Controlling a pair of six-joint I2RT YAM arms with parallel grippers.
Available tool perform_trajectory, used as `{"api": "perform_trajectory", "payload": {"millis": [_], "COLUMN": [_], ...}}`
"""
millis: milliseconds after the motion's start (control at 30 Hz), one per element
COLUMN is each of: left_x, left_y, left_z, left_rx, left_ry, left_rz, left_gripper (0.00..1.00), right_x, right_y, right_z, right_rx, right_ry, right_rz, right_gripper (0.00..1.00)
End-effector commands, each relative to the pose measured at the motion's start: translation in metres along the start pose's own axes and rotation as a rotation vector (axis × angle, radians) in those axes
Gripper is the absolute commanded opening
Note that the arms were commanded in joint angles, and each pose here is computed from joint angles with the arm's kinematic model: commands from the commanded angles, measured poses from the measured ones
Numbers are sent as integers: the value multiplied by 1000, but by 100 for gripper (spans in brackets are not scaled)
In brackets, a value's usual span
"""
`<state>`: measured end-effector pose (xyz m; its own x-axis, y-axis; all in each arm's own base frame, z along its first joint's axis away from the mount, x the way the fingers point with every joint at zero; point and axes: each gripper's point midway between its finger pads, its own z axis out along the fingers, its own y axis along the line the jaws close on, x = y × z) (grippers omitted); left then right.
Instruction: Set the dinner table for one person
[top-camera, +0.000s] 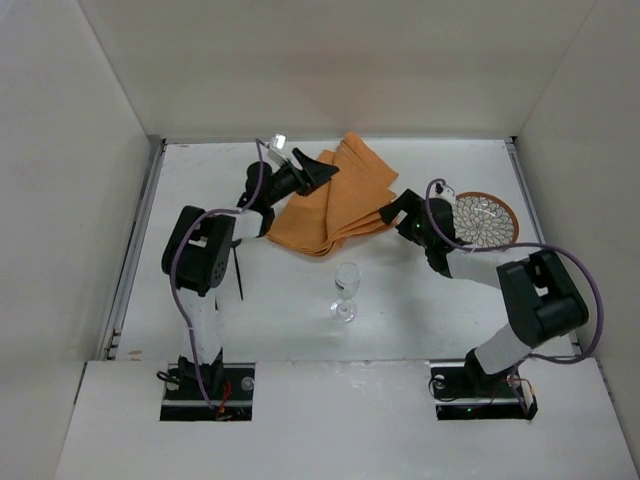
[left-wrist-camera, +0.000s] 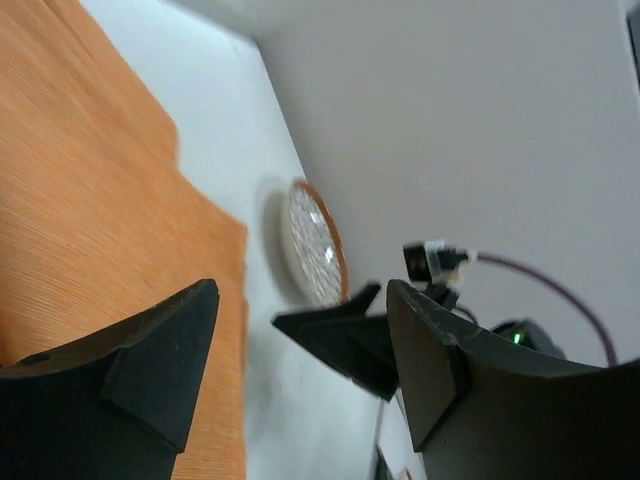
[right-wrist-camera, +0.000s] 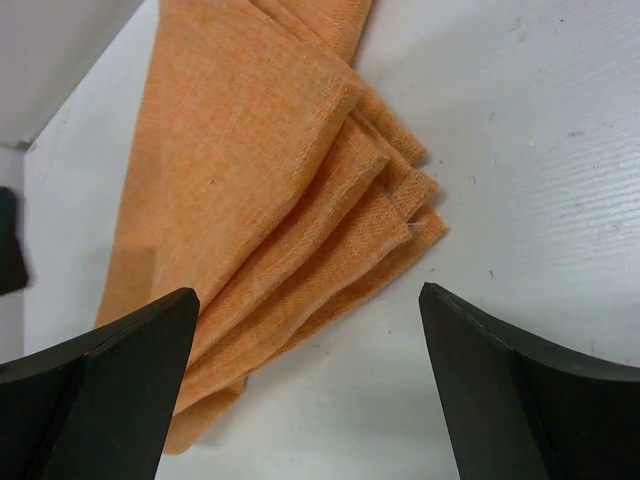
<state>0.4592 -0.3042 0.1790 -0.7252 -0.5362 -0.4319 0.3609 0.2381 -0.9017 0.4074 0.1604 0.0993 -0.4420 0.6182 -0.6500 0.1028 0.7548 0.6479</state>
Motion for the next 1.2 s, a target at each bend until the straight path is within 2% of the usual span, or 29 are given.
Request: {"api": "perform_trajectory", "payload": {"millis": [0,167,367,467,533,600,767,867,933,1000,1067,1167], "left_x": [-76,-82,-86,-84,-77,-70,-46,-39,-37,-36,-34,-36], "left_y": [-1,79,140,158,166,169,177,183,186,187,183,178], "left_z": [-18,-27,-57,-63,-61,-54,-36,-30,-27,-23,-16,-13], "left_rx": [-70,-377,-767,-872,-881,-862,-776,-756,-750,-739,-694,-664], "left_ry": [-189,-123,-63,1,47,80,171,187,177,159,146,116], "left_rz": [94,103,351,430,442,441,384,350,317,288,261,238], "left_gripper": [66,66,66,66,66,66,62,51,44,31,17,8], "right_x": [-27,-29,-22,-20,-18,-14,-11,-8,-12,-16,-22,-33], "right_y": [14,9,-2,-4,-3,-2,-3,-1,1,4,6,5], "right_z": [16,39,51,56,59,62,72,78,80,78,74,62], "right_rx": [-7,7,49,70,75,70,58,46,28,-2,-23,-35], "right_ry": [-55,-16,29,41,54,67,82,97,81,60,33,-19], "right_rz": [17,9,49,48,48,60,109,136,160,183,192,199], "right_gripper": [97,93,92,91,88,80,73,58,40,22,15,10]}}
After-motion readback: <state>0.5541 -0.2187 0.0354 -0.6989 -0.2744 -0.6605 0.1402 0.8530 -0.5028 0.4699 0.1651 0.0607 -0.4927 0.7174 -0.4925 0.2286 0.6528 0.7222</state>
